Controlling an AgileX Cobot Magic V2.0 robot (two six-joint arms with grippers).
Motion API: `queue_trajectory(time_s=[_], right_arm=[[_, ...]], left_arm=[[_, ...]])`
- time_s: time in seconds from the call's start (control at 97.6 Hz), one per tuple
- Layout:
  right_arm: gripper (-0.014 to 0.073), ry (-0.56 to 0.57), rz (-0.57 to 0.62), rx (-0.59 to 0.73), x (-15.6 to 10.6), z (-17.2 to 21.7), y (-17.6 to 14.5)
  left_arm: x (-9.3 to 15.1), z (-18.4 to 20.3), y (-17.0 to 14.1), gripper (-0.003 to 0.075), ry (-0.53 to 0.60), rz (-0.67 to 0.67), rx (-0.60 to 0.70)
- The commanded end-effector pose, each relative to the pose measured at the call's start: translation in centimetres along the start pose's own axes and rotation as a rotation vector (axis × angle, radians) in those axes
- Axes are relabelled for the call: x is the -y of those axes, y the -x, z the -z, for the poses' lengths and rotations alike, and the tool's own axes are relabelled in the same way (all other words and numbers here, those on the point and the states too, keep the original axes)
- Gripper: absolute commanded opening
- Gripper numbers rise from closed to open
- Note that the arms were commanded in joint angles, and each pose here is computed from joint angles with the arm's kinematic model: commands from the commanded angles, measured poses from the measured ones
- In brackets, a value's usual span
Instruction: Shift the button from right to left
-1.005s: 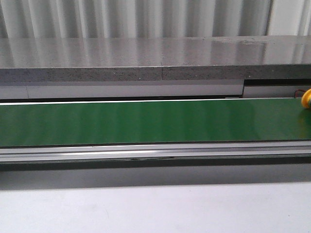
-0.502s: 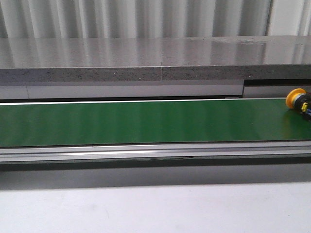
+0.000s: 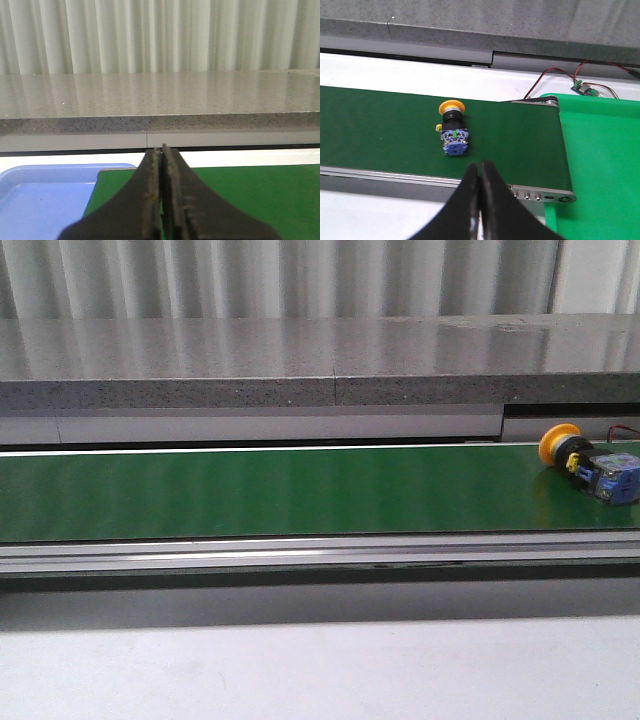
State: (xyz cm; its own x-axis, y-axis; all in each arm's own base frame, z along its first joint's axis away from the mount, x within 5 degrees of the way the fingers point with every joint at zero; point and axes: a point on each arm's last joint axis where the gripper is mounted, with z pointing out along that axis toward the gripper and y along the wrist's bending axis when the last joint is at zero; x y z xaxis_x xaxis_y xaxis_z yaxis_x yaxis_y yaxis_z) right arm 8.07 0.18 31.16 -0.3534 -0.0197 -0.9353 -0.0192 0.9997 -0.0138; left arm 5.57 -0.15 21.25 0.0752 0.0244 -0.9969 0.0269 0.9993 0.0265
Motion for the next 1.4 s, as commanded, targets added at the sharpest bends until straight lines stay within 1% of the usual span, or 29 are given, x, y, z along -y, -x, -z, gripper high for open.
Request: queue_trajectory(time_s=[0.0,1.046,1.148,1.271,1.322,1.394], right_arm=[[-0.0067,-0.018,0.017,0.084,0.1,0.4,1.3],[-0.0067,-0.018,0.017,0.084,0.1,0.4,1.3],[-0.0067,-0.018,0.017,0.084,0.1,0.4,1.3],[-0.0067,-0.018,0.017,0.084,0.1,0.4,1.3],[-0.0067,-0.018,0.017,0.084,0.1,0.4,1.3],[-0.0067,-0.018,0.017,0.084,0.1,0.4,1.3]], left_arm=[[0.1,0.2,0.1,-0.002,-0.005,0.011,0.088],[0.1,0.3,0.3,-0.002,-0.006,0.011,0.097],[0.0,0.4,1.3,-0.002,-0.004,0.032,0.119],[-0.1,0.8,4.3,-0.002,0.0,0.05,0.16],[-0.2,0.9,5.6,-0.002,0.002,0.08,0.146],[-0.2,0.8,7.4,-0.002,0.004,0.107,0.083]])
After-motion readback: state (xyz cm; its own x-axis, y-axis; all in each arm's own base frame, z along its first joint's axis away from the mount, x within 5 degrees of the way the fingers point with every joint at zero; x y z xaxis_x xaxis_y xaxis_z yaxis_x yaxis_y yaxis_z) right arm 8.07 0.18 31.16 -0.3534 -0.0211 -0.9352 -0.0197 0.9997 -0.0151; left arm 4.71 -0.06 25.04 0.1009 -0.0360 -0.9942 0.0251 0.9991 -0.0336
